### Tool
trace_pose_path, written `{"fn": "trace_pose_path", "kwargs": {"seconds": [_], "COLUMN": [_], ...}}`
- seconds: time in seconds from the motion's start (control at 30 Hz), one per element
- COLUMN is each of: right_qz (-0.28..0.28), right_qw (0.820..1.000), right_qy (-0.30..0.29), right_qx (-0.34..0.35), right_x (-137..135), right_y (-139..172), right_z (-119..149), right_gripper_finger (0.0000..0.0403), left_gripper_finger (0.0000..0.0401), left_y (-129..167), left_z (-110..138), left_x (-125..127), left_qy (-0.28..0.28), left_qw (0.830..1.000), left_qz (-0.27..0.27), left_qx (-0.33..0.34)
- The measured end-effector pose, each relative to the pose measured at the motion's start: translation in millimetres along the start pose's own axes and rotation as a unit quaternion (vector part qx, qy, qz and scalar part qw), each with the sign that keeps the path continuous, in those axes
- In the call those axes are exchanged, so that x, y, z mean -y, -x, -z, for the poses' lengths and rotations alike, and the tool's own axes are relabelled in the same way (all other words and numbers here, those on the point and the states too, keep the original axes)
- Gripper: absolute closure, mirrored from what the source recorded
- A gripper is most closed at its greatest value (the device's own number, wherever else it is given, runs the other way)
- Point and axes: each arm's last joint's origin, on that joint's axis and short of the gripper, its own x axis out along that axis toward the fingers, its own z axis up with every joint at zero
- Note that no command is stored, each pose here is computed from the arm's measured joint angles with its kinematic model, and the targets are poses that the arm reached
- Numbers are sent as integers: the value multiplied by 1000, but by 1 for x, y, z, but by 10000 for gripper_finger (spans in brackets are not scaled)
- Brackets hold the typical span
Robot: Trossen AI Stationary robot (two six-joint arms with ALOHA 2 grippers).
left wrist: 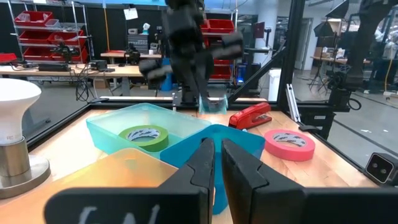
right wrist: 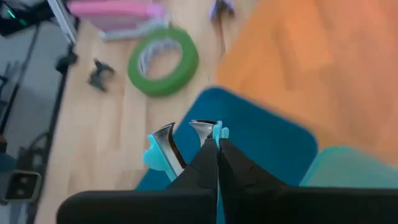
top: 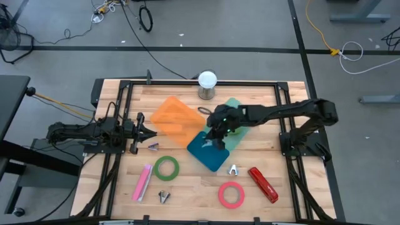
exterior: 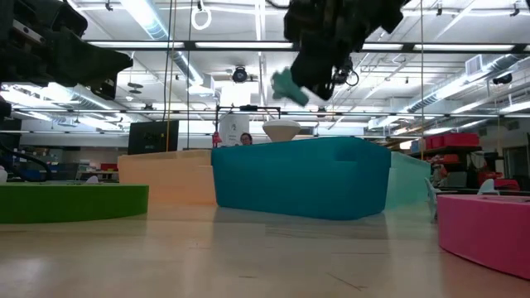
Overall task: Pick and place Stapler, Stapler remover, tape
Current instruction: Put the light blue staple remover into the blue bin, then put the blue staple remover into the blue bin
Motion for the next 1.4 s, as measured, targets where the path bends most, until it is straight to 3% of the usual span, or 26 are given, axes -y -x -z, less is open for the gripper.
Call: {"fn": "trace_pose_path", "kwargs": {"seconds": [0.23, 0.43, 0.77, 0.93, 1.07, 1.4], "right_qz": [12, 12, 16, -29, -53, 29], "right_qw": [998, 999, 999, 999, 999, 996], "right_qy": [-14, -13, -37, -22, -2, 80], "right_qx": [-52, -48, -27, -17, -1, -5], "right_x": [13, 17, 25, 22, 11, -16], "right_y": [-36, -47, -45, -31, -7, 66], "right_z": [14, 15, 10, 4, -3, 9], "right_gripper_finger": [403, 392, 303, 256, 246, 245], "left_gripper_finger": [369, 369, 369, 369, 369, 369], "left_y": [0, 0, 0, 0, 0, 0], "left_z": [0, 0, 0, 0, 0, 0], "left_x": [0, 0, 0, 0, 0, 0], "left_qy": [0, 0, 0, 0, 0, 0], "left_qw": [1000, 1000, 1000, 1000, 1000, 1000], "left_qz": [0, 0, 0, 0, 0, 0], "left_qx": [0, 0, 0, 0, 0, 0]}}
